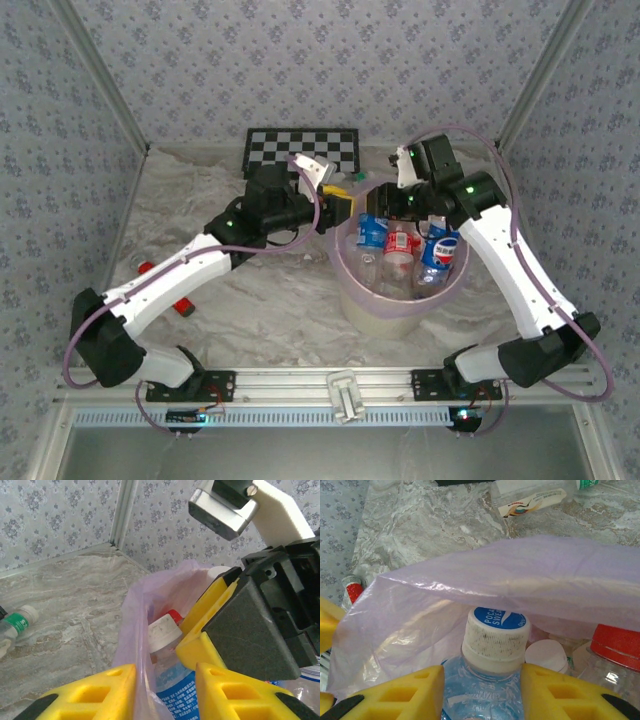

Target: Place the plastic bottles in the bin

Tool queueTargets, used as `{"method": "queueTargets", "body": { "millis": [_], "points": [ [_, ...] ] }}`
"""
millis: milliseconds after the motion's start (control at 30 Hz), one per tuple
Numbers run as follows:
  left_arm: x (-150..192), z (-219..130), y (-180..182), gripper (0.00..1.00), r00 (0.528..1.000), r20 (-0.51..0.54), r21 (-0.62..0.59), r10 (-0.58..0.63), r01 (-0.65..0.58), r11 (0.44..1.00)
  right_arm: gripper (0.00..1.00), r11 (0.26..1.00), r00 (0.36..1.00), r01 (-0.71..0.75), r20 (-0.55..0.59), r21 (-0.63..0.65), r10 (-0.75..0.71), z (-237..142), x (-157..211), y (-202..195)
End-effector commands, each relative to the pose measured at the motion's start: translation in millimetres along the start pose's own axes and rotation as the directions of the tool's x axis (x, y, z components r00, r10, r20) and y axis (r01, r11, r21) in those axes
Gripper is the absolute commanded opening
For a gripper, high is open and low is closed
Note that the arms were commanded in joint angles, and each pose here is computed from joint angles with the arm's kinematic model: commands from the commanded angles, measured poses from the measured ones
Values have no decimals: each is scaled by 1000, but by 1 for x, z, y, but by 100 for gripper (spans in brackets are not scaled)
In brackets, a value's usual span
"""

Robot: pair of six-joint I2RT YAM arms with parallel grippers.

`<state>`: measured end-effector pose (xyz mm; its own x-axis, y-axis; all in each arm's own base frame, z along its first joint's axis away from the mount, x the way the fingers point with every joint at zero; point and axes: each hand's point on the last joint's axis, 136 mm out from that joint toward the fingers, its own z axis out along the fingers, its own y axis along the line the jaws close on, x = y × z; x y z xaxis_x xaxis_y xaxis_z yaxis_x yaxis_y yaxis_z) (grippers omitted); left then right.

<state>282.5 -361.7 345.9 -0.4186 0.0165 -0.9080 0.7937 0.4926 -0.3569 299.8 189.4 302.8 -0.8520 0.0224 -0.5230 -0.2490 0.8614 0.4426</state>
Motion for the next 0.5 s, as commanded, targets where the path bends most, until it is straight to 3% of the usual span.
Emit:
{"method": "queueTargets", "body": {
  "millis": [0, 100, 267, 367, 467],
  "points": [
    [-33, -19, -8, 45, 996, 73, -2, 46, -46, 999, 43, 1000, 999, 9, 48, -24, -7, -21, -9, 9],
    [-45, -26, -4, 62, 994, 106, -8, 33, -33, 999, 47, 998, 993, 28, 114, -57, -21, -46, -25, 20],
    [-58, -46, 20, 75, 990, 134, -78, 47, -37, 996, 67, 997, 980, 45, 198, -55, -33, -79, -41, 20],
    [-52, -57, 67, 82, 994, 110, -212, 6, 18, 977, 71, 998, 965, 38, 260, -46, -25, -101, -47, 14],
    [-23, -57, 132, 85, 994, 59, -329, -95, 109, 938, 71, 999, 952, 12, 307, -34, -1, -120, -48, 4]
  ]
}}
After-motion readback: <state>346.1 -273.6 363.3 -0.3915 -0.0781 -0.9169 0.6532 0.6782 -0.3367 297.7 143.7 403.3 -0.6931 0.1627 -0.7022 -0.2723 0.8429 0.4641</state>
